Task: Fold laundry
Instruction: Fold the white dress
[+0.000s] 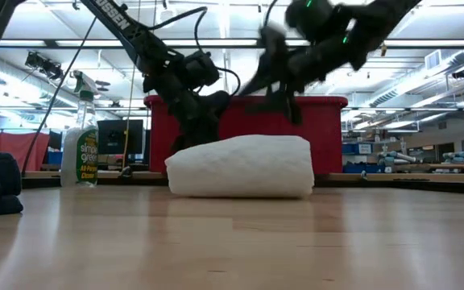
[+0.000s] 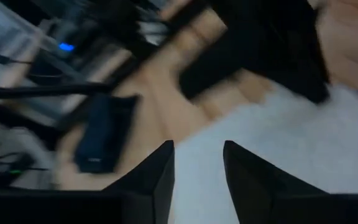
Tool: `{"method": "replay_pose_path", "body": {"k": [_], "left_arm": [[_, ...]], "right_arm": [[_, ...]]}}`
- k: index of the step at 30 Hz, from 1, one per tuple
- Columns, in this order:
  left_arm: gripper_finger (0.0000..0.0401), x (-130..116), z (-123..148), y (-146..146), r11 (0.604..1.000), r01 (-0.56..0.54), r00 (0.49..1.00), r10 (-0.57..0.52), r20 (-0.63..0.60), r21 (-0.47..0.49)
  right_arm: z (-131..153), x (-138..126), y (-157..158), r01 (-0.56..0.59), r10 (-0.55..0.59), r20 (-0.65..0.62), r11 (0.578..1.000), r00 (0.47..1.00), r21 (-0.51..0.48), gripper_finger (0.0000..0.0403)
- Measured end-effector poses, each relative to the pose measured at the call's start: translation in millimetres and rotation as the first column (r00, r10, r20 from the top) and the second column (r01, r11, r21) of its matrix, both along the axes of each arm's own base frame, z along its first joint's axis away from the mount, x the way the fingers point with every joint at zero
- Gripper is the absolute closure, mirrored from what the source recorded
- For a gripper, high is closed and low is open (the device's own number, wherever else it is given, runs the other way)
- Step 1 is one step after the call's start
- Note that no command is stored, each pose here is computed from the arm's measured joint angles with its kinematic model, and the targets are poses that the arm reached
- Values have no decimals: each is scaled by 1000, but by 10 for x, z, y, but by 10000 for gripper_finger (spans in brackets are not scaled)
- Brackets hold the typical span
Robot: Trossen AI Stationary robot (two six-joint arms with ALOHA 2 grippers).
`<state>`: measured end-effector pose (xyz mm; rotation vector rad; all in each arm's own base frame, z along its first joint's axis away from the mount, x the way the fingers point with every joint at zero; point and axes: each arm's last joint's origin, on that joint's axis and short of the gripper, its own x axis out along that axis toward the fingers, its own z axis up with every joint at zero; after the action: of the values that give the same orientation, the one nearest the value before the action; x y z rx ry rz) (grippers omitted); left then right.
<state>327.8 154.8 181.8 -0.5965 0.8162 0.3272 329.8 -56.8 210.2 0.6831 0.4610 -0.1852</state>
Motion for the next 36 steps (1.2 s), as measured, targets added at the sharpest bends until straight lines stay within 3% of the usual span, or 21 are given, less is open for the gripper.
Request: {"method": "replay_pose_path", "body": {"k": [8,14,17,21,26,31,36], "left_arm": [[260,-164,301,-57,1000,-19,1000,20,15,-22],[199,-399,846,-337,1000,29,993,-28,116,-3],[192,-539,1120,-565,998,11,987,-20,158,57],[194,-752,1314,-861,990,-65,991,49,120,125],[201,-960,1408,-1220,987,-142,988,136,78,69],[206,-1099,1350,-1657,992,-127,991,128,-38,22],[207,-1237,1179,-2141,990,-134,965,120,-232,-44]], "right_arm": [[-659,228,-81,17,-45,-127,976,991,-218,302],[-958,341,-17,-66,14,-147,933,989,-353,327],[-1054,385,41,-83,32,-141,923,990,-377,330],[-1175,461,162,-111,89,-76,920,993,-376,330],[-1292,563,430,-189,234,82,910,969,-368,334],[-1320,599,692,-292,351,115,890,929,-351,338],[-1011,562,860,-290,368,164,885,915,-365,338]]}}
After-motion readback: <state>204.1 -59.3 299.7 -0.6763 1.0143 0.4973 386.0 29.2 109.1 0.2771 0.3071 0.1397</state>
